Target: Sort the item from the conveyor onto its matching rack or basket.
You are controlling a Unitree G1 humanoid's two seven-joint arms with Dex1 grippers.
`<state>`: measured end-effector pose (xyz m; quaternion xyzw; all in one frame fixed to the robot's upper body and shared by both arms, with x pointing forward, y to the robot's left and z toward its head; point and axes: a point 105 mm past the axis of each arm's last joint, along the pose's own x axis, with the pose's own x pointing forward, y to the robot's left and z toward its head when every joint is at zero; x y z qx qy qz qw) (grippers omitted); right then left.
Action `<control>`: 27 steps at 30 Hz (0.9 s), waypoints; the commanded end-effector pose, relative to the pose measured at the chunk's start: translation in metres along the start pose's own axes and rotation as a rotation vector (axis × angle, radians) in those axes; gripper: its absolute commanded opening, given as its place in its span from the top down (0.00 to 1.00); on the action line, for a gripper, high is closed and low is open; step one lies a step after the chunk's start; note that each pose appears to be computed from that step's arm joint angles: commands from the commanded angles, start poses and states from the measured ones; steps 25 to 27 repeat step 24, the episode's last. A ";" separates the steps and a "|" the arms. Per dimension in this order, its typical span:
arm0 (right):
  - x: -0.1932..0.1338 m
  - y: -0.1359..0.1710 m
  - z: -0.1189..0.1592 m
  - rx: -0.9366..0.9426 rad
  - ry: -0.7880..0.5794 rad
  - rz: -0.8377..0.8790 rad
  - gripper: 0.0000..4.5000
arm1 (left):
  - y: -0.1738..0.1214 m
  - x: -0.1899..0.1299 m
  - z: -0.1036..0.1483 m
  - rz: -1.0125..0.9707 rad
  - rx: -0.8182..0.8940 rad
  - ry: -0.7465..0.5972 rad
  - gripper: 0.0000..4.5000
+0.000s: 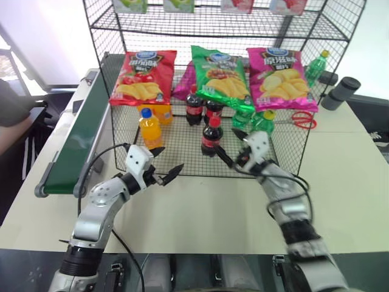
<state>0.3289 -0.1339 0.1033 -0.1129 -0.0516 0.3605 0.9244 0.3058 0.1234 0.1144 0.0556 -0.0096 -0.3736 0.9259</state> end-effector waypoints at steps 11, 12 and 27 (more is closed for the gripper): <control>-0.112 -0.031 0.046 -0.041 0.153 -0.029 0.01 | 0.040 -0.040 -0.002 0.073 0.048 0.076 0.00; -0.115 -0.033 0.047 -0.035 0.156 -0.038 0.01 | 0.042 -0.043 -0.002 0.075 0.050 0.082 0.00; -0.111 -0.039 0.048 -0.016 0.146 -0.074 0.01 | 0.046 -0.057 -0.002 0.073 0.074 0.118 0.00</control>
